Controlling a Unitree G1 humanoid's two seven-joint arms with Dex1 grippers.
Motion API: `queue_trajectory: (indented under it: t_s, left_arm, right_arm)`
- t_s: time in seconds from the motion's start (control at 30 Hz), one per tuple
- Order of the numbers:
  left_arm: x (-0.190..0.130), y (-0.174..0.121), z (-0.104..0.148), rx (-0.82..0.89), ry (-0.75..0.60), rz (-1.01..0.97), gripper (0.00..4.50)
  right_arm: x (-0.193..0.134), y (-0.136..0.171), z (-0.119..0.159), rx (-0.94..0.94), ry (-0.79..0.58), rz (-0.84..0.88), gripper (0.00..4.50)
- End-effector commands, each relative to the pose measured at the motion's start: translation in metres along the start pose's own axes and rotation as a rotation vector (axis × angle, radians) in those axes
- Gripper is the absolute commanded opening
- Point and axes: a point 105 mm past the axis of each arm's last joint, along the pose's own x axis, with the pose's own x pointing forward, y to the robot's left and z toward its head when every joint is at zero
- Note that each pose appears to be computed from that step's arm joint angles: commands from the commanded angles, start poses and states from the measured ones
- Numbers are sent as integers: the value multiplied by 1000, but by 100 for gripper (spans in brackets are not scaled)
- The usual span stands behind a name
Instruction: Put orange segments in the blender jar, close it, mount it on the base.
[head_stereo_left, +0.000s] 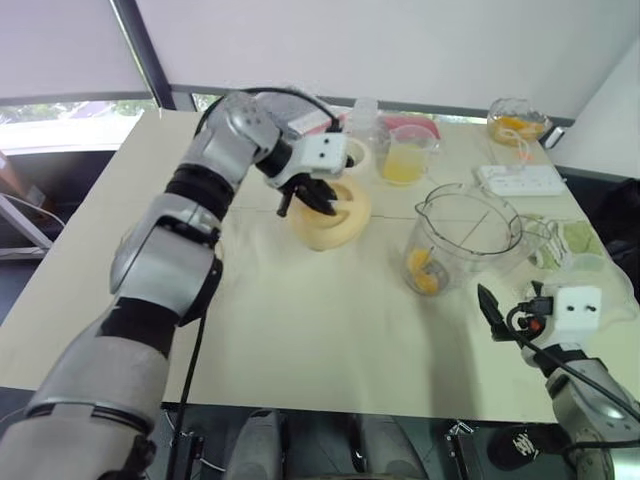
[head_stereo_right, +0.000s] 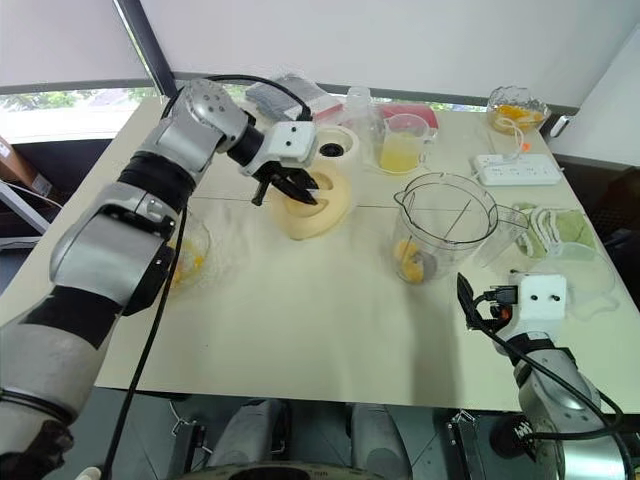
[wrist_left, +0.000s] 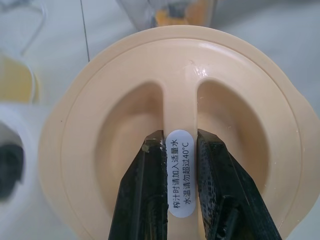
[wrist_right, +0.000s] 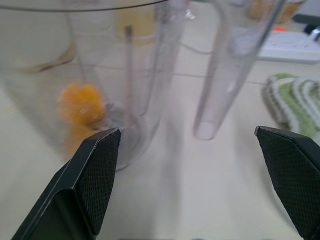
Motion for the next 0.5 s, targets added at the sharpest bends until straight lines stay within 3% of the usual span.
queue_trajectory:
  t_s: [0.03, 0.5]
  left_arm:
    - [-2, 14, 17, 26, -38, 74, 23]
    - [4, 21, 32, 57, -67, 114, 23]
  right_arm:
    - [6, -9, 14, -14, -70, -45, 450]
    - [40, -18, 25, -59, -101, -93, 450]
